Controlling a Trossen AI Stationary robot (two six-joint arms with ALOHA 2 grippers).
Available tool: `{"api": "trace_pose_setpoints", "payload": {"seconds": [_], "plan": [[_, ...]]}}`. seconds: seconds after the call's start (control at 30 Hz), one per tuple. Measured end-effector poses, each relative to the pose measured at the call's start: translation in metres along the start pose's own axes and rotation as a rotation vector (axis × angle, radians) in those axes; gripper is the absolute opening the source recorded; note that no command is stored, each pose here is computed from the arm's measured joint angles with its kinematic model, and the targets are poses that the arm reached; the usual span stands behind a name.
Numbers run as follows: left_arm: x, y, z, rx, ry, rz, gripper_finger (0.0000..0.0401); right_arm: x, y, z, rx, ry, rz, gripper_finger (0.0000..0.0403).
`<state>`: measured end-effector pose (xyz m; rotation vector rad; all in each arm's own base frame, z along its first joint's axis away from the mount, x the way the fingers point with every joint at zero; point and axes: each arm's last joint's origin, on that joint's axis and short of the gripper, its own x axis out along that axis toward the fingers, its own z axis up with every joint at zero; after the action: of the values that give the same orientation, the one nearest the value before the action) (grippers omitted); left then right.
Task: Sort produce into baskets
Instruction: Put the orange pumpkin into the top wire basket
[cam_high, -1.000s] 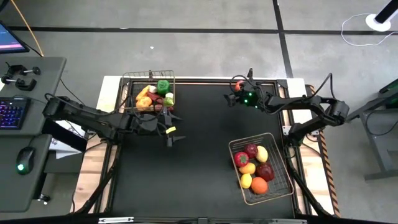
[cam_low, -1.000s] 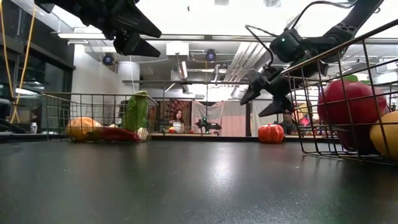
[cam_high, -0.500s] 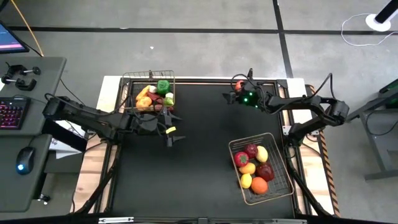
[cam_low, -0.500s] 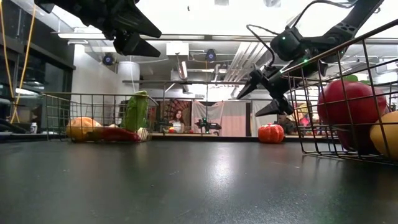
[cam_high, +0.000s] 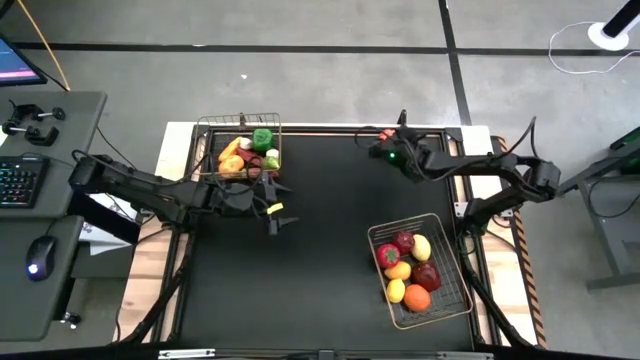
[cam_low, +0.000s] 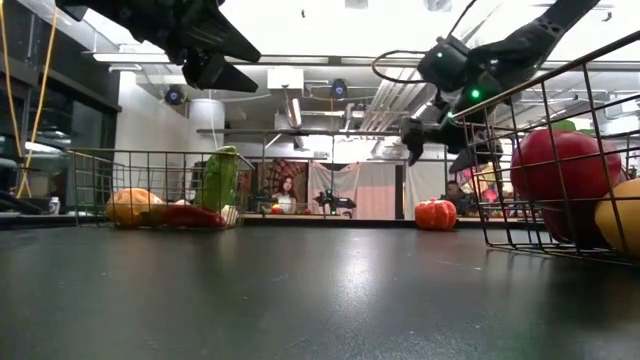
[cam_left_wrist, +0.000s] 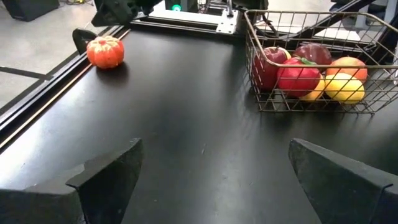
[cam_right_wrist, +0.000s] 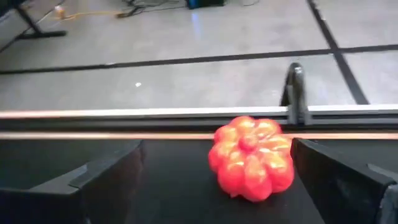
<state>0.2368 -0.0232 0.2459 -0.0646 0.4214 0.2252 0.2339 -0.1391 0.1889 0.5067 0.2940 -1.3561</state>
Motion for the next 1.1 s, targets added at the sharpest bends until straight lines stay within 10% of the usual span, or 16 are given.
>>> {"api": "trace_pose_setpoints", "payload": {"seconds": [1.1], "plan": [[0.000,0.000,0.001,0.004,-0.012,-0.006,0.0392,0.059,0.022,0.044,-0.029,0.350,-0.329,0.0397]]}}
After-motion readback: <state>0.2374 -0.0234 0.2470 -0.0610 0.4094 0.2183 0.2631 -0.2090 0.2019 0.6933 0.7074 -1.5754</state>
